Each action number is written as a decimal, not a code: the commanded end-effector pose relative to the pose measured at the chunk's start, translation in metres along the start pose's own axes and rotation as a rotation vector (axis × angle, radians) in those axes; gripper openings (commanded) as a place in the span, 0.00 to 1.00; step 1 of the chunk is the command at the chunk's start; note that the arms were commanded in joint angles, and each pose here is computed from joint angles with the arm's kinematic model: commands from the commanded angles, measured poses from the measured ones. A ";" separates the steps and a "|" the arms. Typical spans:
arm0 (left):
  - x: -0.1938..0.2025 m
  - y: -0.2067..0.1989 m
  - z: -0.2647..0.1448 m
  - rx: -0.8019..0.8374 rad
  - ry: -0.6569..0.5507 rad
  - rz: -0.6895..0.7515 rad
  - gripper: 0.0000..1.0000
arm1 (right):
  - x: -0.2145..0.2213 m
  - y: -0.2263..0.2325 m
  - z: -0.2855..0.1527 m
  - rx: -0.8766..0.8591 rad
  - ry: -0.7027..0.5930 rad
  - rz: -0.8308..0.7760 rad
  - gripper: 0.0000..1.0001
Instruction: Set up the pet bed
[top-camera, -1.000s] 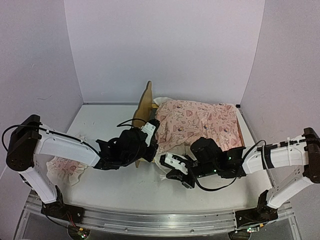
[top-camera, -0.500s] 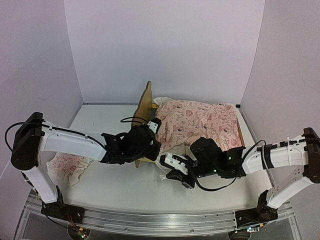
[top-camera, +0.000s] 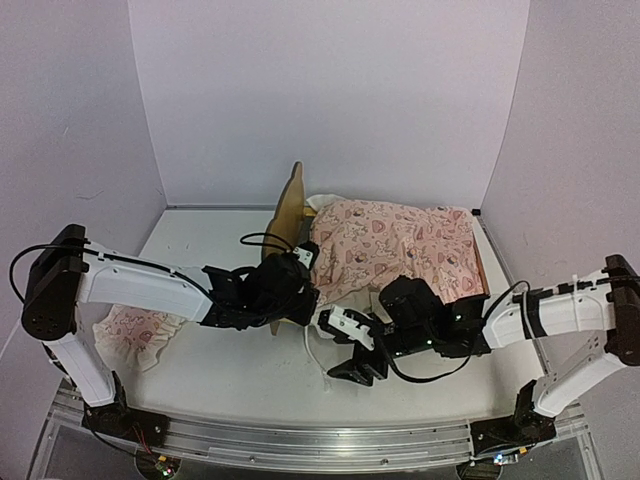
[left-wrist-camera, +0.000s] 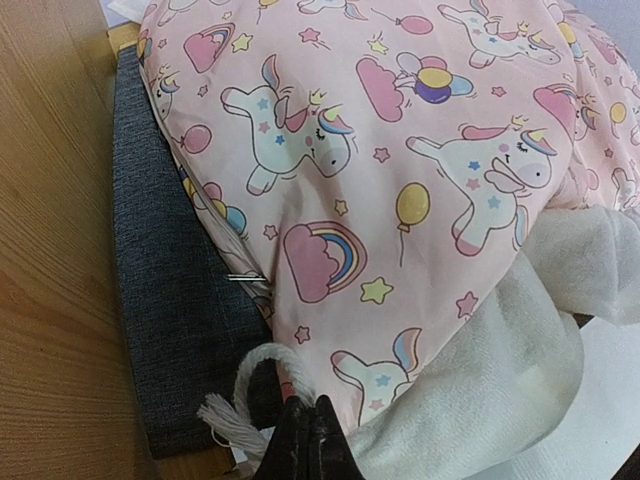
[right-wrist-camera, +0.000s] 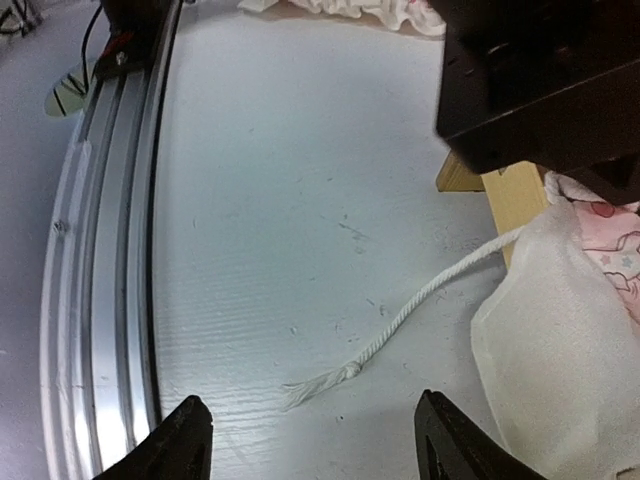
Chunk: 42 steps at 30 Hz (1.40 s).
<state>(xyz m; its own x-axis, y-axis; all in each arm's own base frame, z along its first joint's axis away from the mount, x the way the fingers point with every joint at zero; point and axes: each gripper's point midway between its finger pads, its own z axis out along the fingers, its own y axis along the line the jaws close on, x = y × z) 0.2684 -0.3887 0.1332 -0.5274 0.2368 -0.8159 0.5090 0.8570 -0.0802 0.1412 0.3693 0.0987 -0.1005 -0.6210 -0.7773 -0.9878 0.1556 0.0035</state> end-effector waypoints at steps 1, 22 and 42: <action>-0.022 0.008 -0.017 -0.013 -0.051 -0.023 0.00 | -0.071 -0.029 -0.036 0.168 -0.189 -0.095 0.77; -0.037 0.010 -0.034 0.064 -0.132 -0.065 0.00 | -0.069 -0.112 0.026 0.306 -0.122 -0.342 0.15; -0.047 -0.014 -0.039 0.190 -0.039 -0.166 0.00 | -0.085 -0.116 -0.059 0.212 -0.333 -0.001 0.00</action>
<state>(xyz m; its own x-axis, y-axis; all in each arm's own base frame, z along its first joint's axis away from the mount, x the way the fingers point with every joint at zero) 0.2556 -0.3857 0.1723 -0.5358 0.1802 -0.8249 0.5886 0.7801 -0.2119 0.2745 0.3572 0.1883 0.0159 -0.4086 -0.9126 -0.9144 0.3634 -0.1786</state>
